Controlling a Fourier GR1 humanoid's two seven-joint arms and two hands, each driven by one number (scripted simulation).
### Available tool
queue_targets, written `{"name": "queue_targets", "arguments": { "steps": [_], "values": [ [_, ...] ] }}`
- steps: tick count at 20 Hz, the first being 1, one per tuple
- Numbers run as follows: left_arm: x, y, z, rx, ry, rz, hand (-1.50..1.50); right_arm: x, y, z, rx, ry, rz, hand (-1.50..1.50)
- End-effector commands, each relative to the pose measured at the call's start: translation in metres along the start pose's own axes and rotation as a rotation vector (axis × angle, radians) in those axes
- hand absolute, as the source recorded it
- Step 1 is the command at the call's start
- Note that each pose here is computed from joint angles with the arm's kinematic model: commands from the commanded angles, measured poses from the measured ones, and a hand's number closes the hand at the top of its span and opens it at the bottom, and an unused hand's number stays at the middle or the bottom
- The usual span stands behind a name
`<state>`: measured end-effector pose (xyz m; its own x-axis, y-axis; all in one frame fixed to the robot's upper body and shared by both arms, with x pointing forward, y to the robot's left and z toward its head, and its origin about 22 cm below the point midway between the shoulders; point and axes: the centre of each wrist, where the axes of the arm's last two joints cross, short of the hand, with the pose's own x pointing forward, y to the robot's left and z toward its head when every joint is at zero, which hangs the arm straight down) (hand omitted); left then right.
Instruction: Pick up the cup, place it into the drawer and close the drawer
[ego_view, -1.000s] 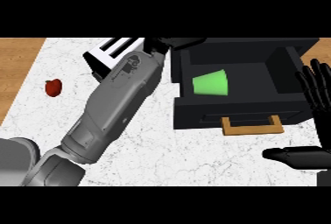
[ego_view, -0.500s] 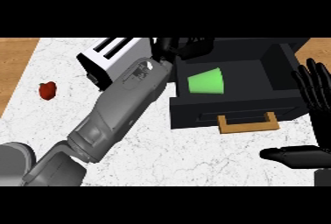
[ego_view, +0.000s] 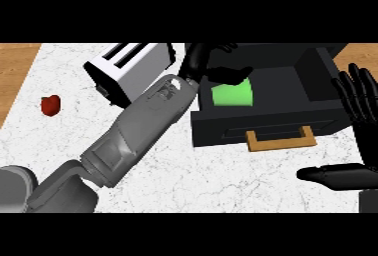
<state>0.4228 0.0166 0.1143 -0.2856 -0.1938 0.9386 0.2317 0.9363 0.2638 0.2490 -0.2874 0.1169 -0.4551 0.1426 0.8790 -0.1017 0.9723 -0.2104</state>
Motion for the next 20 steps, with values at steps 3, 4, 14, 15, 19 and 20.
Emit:
{"name": "queue_targets", "arguments": {
  "steps": [3, 4, 14, 15, 19, 20],
  "values": [
    [-0.021, -0.004, 0.012, 0.011, 0.010, -0.100, -1.50, -0.002, -0.012, -0.014, 0.017, -0.011, -0.014, -1.50],
    [-0.011, -0.006, 0.008, 0.031, -0.008, -0.095, -1.50, 0.009, -0.007, -0.004, -0.004, -0.032, -0.028, -1.50],
    [0.017, -0.016, 0.006, 0.068, -0.146, 0.122, -1.50, 0.007, -0.008, 0.016, 0.135, -0.038, -0.160, 1.50],
    [0.029, -0.014, -0.003, 0.082, -0.156, 0.107, -1.50, 0.011, -0.002, 0.000, 0.177, -0.052, -0.126, 1.50],
    [0.037, 0.006, -0.010, 0.091, -0.157, 0.149, -1.50, 0.029, -0.020, 0.013, 0.265, -0.037, 0.043, 1.50],
    [0.047, -0.014, -0.006, 0.084, -0.148, 0.155, -1.50, 0.026, -0.014, 0.024, 0.283, 0.010, 0.059, 1.50]
  ]
}}
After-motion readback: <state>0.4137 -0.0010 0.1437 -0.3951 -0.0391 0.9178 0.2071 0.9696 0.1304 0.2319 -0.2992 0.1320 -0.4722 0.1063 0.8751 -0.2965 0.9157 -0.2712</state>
